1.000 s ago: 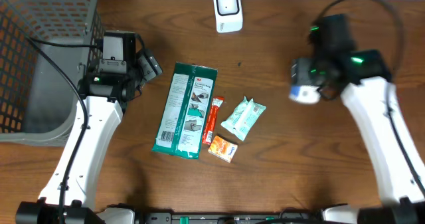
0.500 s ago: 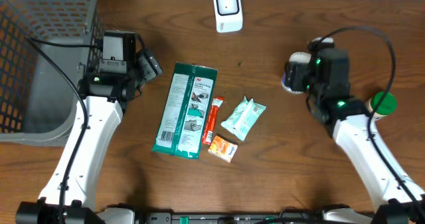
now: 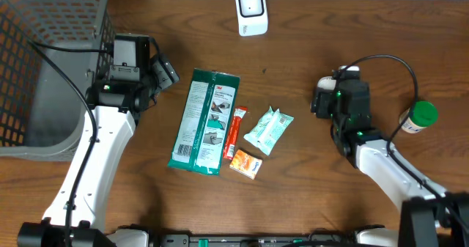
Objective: Scan the item barcode
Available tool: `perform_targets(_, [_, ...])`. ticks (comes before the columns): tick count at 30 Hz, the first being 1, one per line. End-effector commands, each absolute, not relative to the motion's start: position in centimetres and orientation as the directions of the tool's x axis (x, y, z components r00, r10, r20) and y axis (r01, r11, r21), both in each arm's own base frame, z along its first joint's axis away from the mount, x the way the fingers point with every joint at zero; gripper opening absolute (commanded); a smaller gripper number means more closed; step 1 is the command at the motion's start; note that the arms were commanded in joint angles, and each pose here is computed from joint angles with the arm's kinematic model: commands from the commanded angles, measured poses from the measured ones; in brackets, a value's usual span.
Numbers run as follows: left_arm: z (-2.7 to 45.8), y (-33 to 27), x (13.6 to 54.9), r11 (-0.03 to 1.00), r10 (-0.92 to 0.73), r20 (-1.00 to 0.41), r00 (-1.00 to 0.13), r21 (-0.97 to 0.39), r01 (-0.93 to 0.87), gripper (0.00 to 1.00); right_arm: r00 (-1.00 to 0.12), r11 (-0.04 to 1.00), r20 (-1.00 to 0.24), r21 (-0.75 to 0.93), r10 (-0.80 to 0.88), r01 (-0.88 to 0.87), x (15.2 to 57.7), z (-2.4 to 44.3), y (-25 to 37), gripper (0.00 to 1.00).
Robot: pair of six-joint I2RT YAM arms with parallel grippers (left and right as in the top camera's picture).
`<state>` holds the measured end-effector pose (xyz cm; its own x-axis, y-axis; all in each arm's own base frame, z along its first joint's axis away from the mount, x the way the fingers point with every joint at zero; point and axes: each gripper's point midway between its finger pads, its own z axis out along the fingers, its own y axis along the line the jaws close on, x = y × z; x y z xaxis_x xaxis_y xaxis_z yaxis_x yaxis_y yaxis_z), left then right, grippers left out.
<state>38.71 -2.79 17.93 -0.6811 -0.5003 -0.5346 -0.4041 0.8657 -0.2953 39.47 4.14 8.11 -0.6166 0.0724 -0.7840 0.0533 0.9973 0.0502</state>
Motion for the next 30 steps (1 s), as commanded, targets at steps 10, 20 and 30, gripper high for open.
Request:
perform_targets(10, [18.3,-2.7,38.8,0.873,-0.487,-0.546,-0.682,-0.289,-0.392,0.85,-0.574,0.999,-0.818,0.027,0.041,0.033,41.2,7.3,4.5,0.40])
perform_targets(20, [18.3,-2.7,38.8,0.873,-0.487,-0.546,-0.682,-0.289,-0.392,0.85,-0.599,0.999,-0.800,0.030,0.037,0.022,41.1,6.0,4.7,0.68])
perform_targets(30, [18.3,-2.7,38.8,0.873,-0.487,-0.546,-0.682,-0.289,-0.392,0.85,-0.551,1.000,-0.834,-0.005,-0.010,-0.010,41.5,8.1,4.8,0.99])
